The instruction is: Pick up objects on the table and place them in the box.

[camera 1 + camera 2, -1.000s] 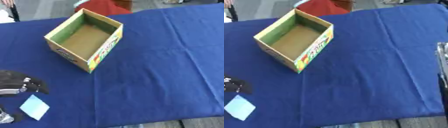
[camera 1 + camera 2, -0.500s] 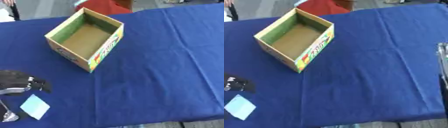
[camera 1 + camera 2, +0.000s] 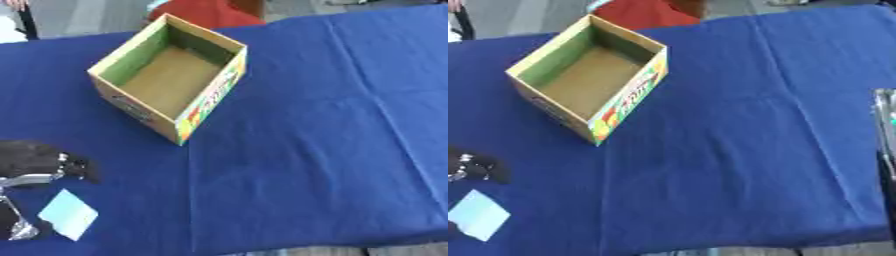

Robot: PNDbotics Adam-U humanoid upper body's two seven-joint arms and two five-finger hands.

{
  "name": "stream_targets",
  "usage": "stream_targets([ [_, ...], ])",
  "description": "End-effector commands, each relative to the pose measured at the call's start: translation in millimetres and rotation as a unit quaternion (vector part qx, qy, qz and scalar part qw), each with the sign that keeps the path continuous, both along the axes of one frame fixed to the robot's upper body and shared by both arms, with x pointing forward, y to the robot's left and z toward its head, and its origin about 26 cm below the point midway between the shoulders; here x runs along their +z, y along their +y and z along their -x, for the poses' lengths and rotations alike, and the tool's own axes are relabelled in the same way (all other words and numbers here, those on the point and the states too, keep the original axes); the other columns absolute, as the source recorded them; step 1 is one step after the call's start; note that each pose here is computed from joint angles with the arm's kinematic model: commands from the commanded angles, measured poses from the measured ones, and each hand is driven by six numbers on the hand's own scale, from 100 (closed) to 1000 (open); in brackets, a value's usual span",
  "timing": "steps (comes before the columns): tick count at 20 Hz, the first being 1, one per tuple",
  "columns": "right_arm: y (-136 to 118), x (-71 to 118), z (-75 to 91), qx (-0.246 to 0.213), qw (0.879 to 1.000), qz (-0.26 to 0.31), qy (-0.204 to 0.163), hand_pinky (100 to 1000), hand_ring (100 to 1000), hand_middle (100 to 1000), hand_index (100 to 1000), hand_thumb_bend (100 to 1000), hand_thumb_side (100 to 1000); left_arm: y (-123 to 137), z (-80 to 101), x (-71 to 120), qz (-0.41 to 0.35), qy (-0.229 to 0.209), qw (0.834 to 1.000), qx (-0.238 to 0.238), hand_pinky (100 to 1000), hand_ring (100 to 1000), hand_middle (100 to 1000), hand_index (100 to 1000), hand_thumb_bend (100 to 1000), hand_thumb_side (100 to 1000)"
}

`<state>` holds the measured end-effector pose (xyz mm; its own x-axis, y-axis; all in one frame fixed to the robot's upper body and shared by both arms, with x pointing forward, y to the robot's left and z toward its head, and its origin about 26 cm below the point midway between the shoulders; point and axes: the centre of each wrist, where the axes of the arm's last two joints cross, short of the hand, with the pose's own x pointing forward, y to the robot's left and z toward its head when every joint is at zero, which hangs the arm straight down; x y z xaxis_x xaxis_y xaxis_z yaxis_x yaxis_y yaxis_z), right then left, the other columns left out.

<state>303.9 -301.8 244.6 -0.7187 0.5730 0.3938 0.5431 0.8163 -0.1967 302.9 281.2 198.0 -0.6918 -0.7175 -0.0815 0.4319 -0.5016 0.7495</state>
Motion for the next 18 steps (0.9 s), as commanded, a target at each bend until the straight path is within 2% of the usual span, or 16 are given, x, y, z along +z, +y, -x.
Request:
stream_targets([
  [1, -0.4, 8.4, 3.9, 0.001, 1.000, 0.006, -0.015, 675, 707, 842, 777, 100, 1000, 2.8, -5.0, 3.0, -0.009, -0.010, 1.000, 0.002, 872, 922, 916, 937, 399, 100],
  [6, 0.0, 7.7, 3.8, 0.002, 1.000, 0.004, -0.014, 675, 707, 843, 777, 100, 1000, -0.4, -12.8, -5.5, -0.001, -0.009, 1.000, 0.001, 860, 908, 883, 929, 390, 100],
  [9, -0.1, 7.5, 3.8, 0.002, 1.000, 0.003, -0.013, 674, 707, 843, 777, 100, 1000, -1.9, -15.3, -10.1, 0.000, -0.004, 1.000, -0.005, 819, 866, 813, 912, 391, 100],
  [10, -0.1, 7.3, 3.8, 0.002, 1.000, 0.003, -0.013, 674, 707, 843, 777, 100, 1000, -2.9, -15.7, -10.9, 0.001, -0.004, 1.000, -0.008, 789, 833, 767, 894, 393, 100],
  [12, -0.1, 7.1, 3.9, 0.001, 1.000, 0.002, -0.012, 674, 707, 843, 777, 100, 1000, -5.0, -15.8, -10.3, 0.007, -0.011, 1.000, -0.015, 709, 741, 618, 840, 371, 100],
  [13, -0.2, 7.1, 3.9, 0.001, 1.000, 0.002, -0.013, 674, 707, 843, 777, 100, 1000, -5.7, -15.7, -9.8, 0.012, -0.016, 1.000, -0.016, 635, 659, 538, 784, 333, 100],
  [15, -0.2, 7.0, 3.9, 0.001, 1.000, 0.002, -0.012, 674, 707, 843, 777, 100, 1000, -6.6, -15.4, -8.7, 0.025, -0.027, 0.999, -0.016, 520, 547, 443, 690, 236, 100],
  [16, -0.4, 7.0, 4.0, 0.001, 1.000, 0.002, -0.012, 675, 708, 843, 777, 100, 1000, -6.7, -15.1, -7.8, 0.033, -0.032, 0.999, -0.015, 464, 514, 412, 658, 192, 100],
  [17, -0.6, 7.0, 4.0, 0.001, 1.000, 0.002, -0.012, 675, 708, 843, 777, 100, 1000, -6.7, -14.7, -6.6, 0.040, -0.036, 0.998, -0.014, 440, 490, 391, 628, 100, 100],
  [18, -0.7, 6.9, 4.0, 0.000, 1.000, 0.002, -0.012, 675, 708, 843, 777, 100, 1000, -6.9, -14.2, -4.5, 0.045, -0.041, 0.998, -0.013, 425, 481, 386, 618, 100, 100],
])
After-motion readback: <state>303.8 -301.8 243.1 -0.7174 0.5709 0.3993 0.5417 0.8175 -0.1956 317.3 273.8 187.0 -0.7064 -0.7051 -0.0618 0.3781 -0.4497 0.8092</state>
